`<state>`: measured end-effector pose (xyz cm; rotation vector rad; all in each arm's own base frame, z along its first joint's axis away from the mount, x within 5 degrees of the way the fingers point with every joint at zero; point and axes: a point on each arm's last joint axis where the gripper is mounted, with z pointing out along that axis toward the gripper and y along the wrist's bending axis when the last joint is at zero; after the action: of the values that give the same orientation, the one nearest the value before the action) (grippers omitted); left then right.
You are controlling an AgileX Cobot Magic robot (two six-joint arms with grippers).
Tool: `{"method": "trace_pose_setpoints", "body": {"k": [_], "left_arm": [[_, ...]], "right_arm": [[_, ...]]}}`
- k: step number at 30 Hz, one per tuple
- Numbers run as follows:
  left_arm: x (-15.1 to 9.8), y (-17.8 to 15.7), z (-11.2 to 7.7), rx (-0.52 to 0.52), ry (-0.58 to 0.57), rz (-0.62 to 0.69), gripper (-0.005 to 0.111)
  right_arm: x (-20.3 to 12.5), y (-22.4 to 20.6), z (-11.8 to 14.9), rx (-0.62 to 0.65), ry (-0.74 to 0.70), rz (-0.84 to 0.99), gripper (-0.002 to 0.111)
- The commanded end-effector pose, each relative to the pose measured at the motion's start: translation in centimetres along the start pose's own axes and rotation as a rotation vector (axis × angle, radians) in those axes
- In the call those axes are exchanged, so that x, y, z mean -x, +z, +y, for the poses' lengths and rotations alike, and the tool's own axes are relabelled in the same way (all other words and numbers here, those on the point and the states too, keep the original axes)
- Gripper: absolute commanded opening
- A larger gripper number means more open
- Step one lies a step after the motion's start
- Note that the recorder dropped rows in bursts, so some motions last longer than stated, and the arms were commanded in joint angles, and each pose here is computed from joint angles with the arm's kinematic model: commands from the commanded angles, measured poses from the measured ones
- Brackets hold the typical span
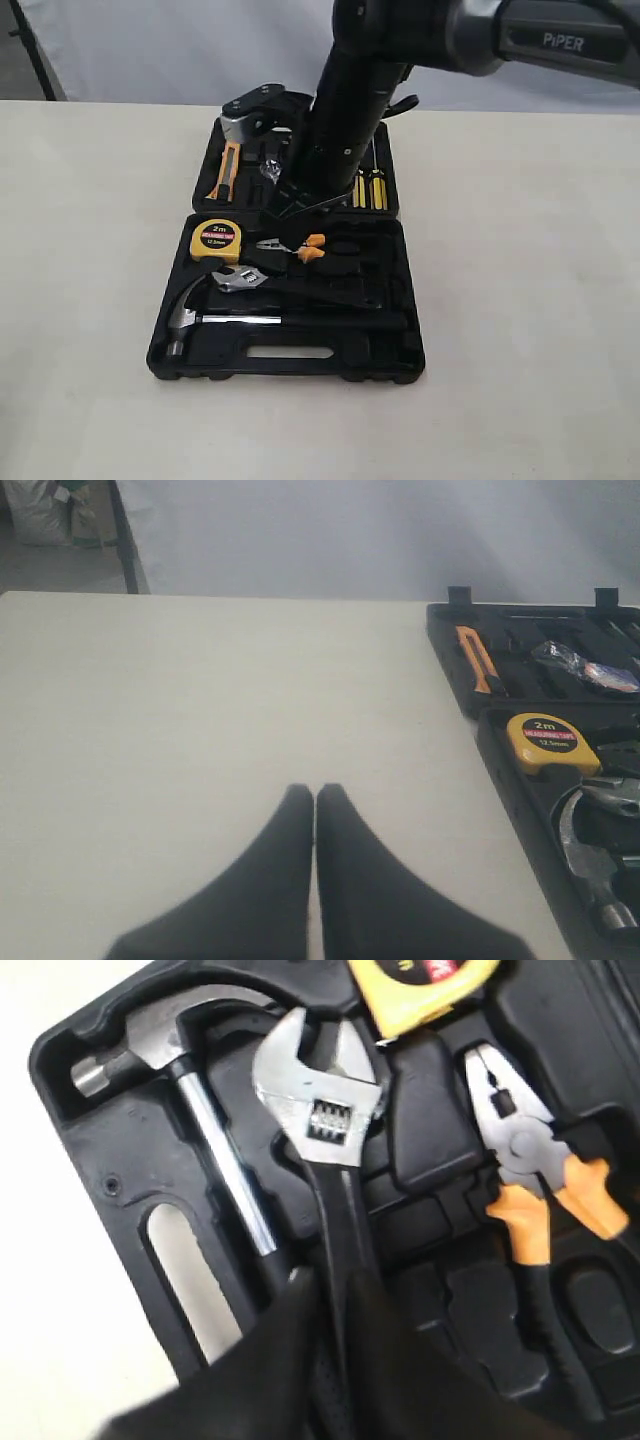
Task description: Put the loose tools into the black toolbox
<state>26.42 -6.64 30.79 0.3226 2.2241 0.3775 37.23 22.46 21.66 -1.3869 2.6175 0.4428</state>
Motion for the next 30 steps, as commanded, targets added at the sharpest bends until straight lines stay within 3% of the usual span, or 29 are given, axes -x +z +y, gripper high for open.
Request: {"method": "trace_pose_setpoints", "body": {"k": [1,3,19,21,25,29,30], "left_arm": [[-0.2,-0.1,0.0,-0.014,-0.022,-0.007,0.001],[-0.2,-0.1,0.0,-0.014,-0.022,-0.007,0.001],[-0.2,-0.1,0.0,-0.014,-0.022,-0.007,0.001],[-0.2,-0.1,0.0,-0.014,-0.022,-0.007,0.001],[-0.2,-0.1,0.0,-0.014,-0.022,-0.007,0.001],[-0.2,-0.1,0.0,-0.014,-0.022,-0.007,0.001],[-0.2,-0.1,0.0,-0.014,-0.022,-0.007,0.001]], "right_arm": [[0.5,1.2,1.7,-0.089,-0.138,0.088,0.043],[0.6,2.0,2.4,-0.119,-0.177,0.128,0.05],[-1.1,6.9,2.3,-0.276,-0.268,0.105,0.049],[-1.2,7.0,2.3,-0.275,-0.27,0.113,0.043],[-1.5,7.8,2.1,-0.261,-0.262,0.143,0.018],[-1.6,8.2,1.9,-0.266,-0.274,0.155,-0.001],[-1.6,8.2,1.9,-0.27,-0.278,0.157,0.0]]}}
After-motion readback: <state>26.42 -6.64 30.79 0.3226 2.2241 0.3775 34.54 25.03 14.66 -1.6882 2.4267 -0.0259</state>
